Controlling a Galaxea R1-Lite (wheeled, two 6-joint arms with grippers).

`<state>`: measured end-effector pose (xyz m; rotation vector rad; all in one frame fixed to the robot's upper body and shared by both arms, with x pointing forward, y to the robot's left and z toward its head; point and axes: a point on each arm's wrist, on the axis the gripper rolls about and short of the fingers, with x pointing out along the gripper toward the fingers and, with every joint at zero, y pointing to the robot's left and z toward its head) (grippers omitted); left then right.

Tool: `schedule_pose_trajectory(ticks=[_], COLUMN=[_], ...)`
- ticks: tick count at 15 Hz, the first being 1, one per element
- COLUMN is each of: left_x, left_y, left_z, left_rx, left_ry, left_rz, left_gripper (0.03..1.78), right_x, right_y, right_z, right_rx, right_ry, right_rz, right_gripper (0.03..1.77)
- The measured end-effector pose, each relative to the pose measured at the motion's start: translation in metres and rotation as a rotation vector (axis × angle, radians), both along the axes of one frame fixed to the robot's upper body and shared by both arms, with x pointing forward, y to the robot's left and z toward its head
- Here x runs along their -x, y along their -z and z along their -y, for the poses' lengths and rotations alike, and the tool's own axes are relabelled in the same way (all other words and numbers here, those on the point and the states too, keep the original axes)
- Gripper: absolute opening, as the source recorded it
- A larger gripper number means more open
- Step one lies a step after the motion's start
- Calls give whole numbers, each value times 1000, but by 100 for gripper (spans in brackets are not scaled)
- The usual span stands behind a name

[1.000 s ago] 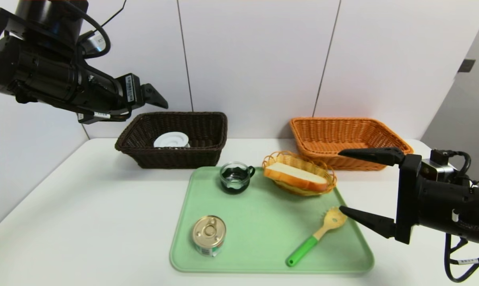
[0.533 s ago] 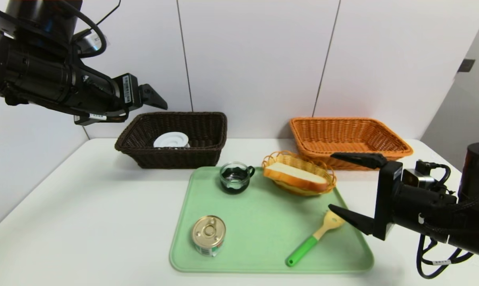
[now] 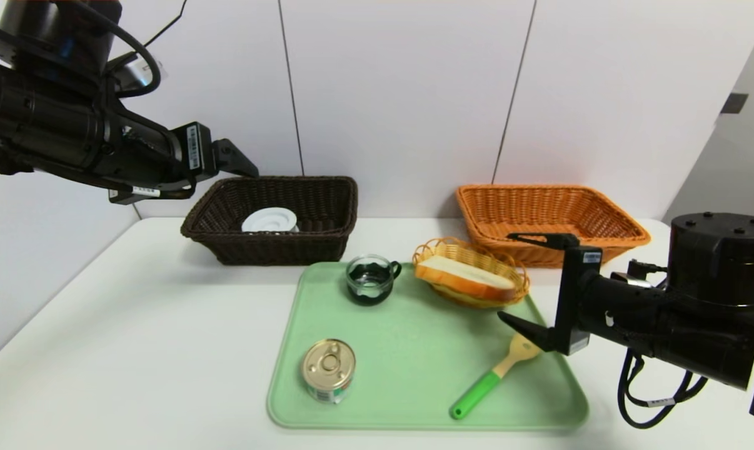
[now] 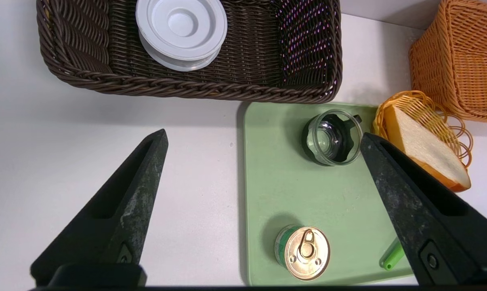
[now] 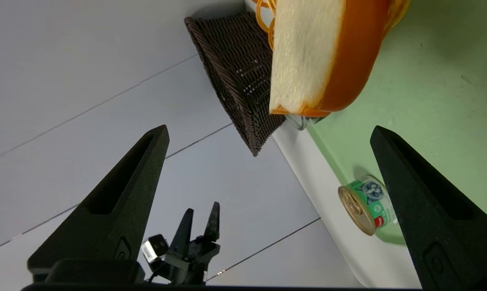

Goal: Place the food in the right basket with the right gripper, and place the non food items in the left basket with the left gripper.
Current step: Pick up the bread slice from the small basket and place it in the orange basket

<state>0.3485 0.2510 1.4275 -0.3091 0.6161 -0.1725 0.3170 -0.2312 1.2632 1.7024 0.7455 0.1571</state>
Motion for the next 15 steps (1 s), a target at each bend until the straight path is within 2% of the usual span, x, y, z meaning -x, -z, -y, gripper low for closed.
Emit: schedule_pose_trajectory(ticks=[5, 15], left_x=[3, 9], left_y=[-1, 2], left_z=[0, 1], left_rx=[0, -3], left_ry=[5, 14], left_rz=[2, -10], left_gripper=[169, 169], right_x=[-4, -15], right_y=[3, -4], right_z=[-2, -5], right_rx=[-6, -8], right_ry=[9, 52], right_rz=[-19, 15], right_gripper=[171, 171])
